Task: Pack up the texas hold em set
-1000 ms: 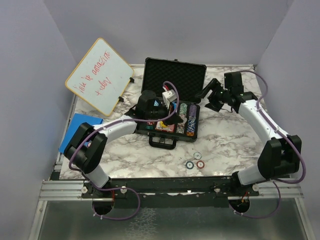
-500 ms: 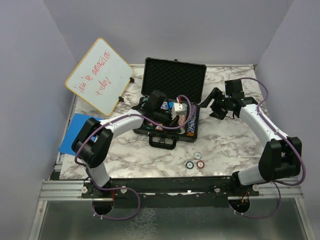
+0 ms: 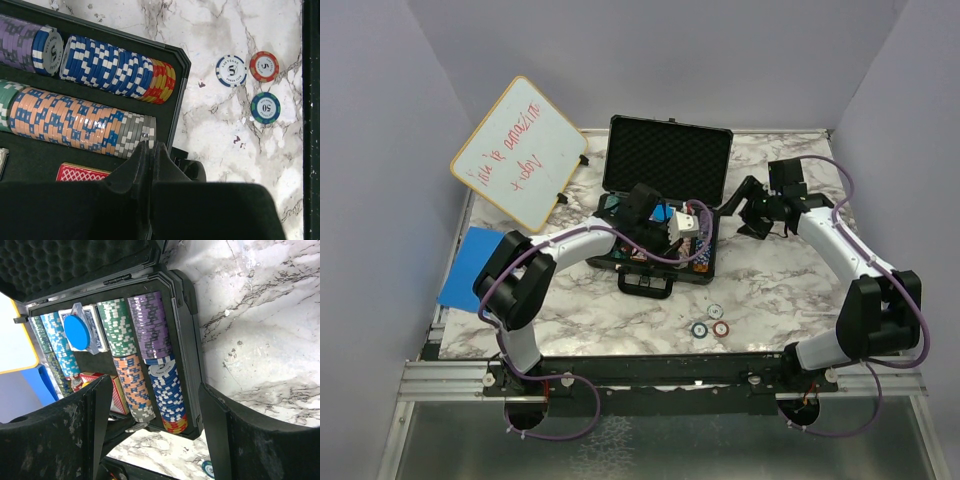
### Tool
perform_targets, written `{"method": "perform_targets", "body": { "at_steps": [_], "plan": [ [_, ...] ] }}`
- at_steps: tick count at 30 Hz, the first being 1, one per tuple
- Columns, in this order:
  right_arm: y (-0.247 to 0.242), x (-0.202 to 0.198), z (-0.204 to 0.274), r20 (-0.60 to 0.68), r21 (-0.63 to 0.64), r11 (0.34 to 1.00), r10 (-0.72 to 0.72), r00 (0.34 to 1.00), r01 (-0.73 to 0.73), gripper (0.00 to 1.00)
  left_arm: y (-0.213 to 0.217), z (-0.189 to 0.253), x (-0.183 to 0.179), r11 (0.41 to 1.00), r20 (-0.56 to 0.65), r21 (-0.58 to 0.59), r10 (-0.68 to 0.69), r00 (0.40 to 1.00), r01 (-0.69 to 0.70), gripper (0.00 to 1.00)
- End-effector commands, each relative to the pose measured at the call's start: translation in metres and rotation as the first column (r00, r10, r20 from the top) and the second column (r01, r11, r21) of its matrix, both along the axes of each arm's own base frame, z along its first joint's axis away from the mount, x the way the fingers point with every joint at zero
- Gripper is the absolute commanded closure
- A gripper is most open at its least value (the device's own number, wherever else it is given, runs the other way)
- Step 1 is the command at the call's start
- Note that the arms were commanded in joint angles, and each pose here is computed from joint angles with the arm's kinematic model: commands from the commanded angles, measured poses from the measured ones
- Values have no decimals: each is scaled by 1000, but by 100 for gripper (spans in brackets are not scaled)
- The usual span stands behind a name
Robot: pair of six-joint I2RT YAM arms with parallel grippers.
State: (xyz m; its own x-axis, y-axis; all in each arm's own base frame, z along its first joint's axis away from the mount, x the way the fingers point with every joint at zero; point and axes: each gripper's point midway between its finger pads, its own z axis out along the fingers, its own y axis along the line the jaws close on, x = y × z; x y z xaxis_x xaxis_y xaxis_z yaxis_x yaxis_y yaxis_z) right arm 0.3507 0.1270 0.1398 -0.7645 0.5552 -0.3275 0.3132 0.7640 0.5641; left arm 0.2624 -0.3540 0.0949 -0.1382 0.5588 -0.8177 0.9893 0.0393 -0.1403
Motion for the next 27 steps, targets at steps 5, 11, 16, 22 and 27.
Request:
{"method": "perform_targets", "body": {
  "at_steps": [5,11,16,22,27],
  "plan": [
    [1,-4,-11,-28,13,1000,11,1000,-10,25,1,5,28,997,144,35,62,988,-68,97],
    [1,-7,-17,-43,12,1000,14,999,-14,25,1,1,34,993,208,73,77,975,-94,78],
    [0,-9,-20,-51,5,1000,15,999,-15,25,-1,-1,27,994,212,88,48,976,-68,75],
    [-2,-13,-24,-59,-3,1000,14,998,-14,25,-2,-3,21,992,274,113,25,961,-58,98],
    [-3,-16,-26,-65,-5,1000,15,998,-15,25,1,3,27,988,389,102,66,919,-114,100]
  ]
}}
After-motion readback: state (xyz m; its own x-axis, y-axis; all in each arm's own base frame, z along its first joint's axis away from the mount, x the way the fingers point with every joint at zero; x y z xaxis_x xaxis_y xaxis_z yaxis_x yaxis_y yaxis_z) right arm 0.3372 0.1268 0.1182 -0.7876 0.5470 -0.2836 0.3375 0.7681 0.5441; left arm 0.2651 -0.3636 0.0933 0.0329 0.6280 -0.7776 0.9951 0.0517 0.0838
